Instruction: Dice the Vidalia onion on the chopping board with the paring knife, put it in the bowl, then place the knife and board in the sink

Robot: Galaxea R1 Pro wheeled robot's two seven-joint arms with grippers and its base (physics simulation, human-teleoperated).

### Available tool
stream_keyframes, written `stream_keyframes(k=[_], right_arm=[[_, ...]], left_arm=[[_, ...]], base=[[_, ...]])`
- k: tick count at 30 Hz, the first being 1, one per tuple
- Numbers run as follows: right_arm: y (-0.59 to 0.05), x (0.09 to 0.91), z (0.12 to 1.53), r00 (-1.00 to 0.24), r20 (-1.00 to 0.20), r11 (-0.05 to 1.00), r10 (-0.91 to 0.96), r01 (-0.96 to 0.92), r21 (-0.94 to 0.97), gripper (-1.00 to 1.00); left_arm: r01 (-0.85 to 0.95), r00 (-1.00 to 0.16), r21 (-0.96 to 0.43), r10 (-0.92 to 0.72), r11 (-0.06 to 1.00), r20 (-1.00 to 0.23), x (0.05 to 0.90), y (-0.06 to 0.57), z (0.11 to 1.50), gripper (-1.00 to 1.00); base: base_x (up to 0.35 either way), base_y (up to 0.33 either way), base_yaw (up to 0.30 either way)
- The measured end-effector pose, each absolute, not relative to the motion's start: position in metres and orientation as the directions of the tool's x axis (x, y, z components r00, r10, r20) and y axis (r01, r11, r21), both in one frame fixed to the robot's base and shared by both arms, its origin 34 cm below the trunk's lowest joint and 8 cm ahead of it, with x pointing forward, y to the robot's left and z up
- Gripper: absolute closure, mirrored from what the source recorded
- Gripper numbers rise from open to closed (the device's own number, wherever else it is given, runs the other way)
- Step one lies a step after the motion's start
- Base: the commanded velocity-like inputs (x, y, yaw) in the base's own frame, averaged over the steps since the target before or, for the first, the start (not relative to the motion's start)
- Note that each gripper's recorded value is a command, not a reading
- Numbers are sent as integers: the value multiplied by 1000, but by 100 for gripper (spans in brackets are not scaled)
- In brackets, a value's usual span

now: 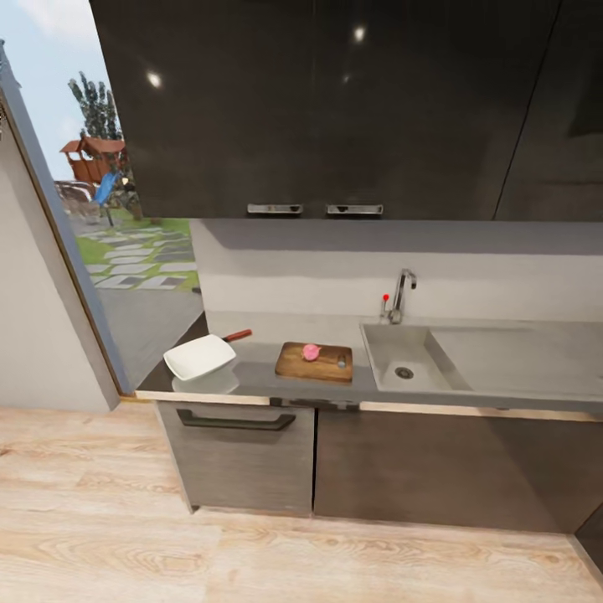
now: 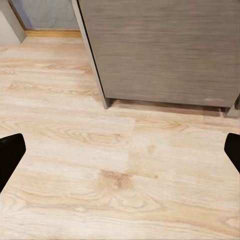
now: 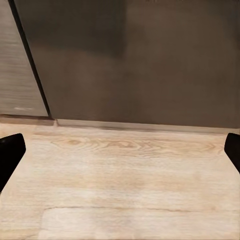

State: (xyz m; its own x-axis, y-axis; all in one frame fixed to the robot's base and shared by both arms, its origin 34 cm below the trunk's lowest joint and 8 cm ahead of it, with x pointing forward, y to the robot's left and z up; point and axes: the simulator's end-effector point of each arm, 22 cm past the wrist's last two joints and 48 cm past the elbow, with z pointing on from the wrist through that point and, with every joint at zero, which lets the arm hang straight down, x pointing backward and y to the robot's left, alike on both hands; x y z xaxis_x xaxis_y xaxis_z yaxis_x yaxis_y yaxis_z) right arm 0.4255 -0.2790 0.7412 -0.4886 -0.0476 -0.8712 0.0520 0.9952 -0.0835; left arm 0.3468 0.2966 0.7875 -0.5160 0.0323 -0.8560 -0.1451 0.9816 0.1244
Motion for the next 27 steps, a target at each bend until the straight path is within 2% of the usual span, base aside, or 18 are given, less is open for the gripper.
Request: stream_keyframes(k=[27], right_arm=[[-279,435,753,-455,-889,995,-47,55,-81,-100]], left_arm=[[-150,-482,118,31,982,-875,355,296,797,-100]], base=[[0,0,0]])
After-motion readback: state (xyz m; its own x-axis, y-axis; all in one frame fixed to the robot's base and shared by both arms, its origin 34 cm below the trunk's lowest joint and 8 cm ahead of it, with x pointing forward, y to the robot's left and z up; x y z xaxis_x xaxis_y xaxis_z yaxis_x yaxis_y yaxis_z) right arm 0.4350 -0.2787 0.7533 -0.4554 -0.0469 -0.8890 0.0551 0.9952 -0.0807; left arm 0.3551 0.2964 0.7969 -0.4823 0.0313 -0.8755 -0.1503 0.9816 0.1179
